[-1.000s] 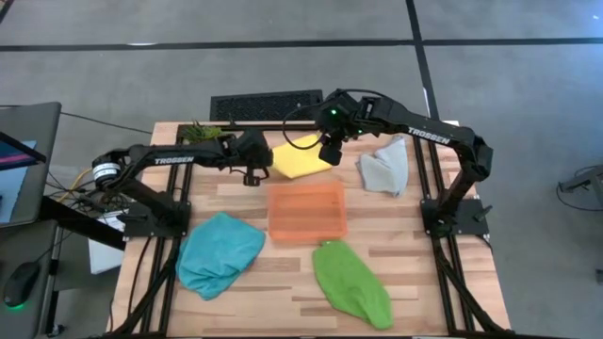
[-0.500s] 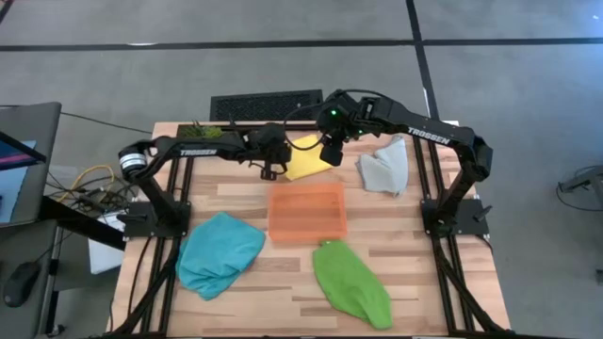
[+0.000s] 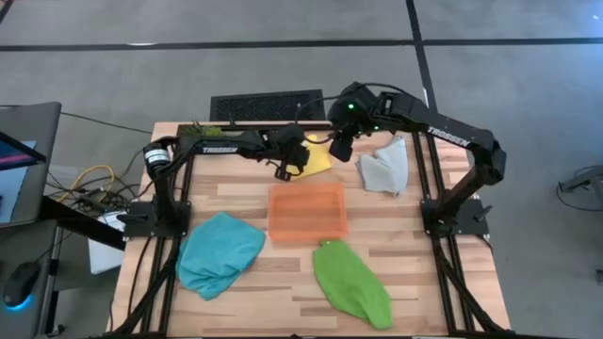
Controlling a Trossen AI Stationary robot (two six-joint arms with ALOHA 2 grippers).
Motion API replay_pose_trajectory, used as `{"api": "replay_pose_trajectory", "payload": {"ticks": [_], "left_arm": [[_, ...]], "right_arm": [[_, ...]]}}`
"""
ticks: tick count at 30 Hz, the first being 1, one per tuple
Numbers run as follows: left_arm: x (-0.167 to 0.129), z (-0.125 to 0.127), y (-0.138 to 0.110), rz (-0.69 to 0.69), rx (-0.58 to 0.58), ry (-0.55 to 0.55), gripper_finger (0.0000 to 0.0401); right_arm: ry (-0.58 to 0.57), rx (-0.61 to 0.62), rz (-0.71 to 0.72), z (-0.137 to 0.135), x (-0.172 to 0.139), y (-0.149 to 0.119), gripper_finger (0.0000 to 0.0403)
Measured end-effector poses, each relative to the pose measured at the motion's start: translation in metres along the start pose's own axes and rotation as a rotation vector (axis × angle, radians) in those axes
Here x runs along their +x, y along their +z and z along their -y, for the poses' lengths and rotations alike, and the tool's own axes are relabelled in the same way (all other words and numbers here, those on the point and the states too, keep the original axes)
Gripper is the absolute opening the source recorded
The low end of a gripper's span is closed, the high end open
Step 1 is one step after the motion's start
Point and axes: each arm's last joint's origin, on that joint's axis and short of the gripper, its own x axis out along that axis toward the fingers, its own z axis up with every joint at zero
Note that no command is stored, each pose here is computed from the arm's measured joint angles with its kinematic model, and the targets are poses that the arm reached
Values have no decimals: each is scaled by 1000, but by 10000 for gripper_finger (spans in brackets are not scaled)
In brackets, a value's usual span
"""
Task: Sort microfiber towel by color & place in baskets
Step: Fold the yellow towel
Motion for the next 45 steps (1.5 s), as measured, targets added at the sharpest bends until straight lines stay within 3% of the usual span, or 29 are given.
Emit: {"api": "replay_pose_trajectory", "payload": {"ticks": [9,21,37,45], "left_arm": [[14,-8,26,48,56,17,2],[45,-5,36,22,48,-39,2],[44,-11,42,66,52,-18,4],[43,-18,48,125,-10,45,45]], "right_arm": [[-2,24,15,0,-11,-2,162],[5,17,-10,-3,-11,-4,162],[7,16,-20,-3,-11,-5,162],[7,16,-24,-3,-10,-5,162]]}}
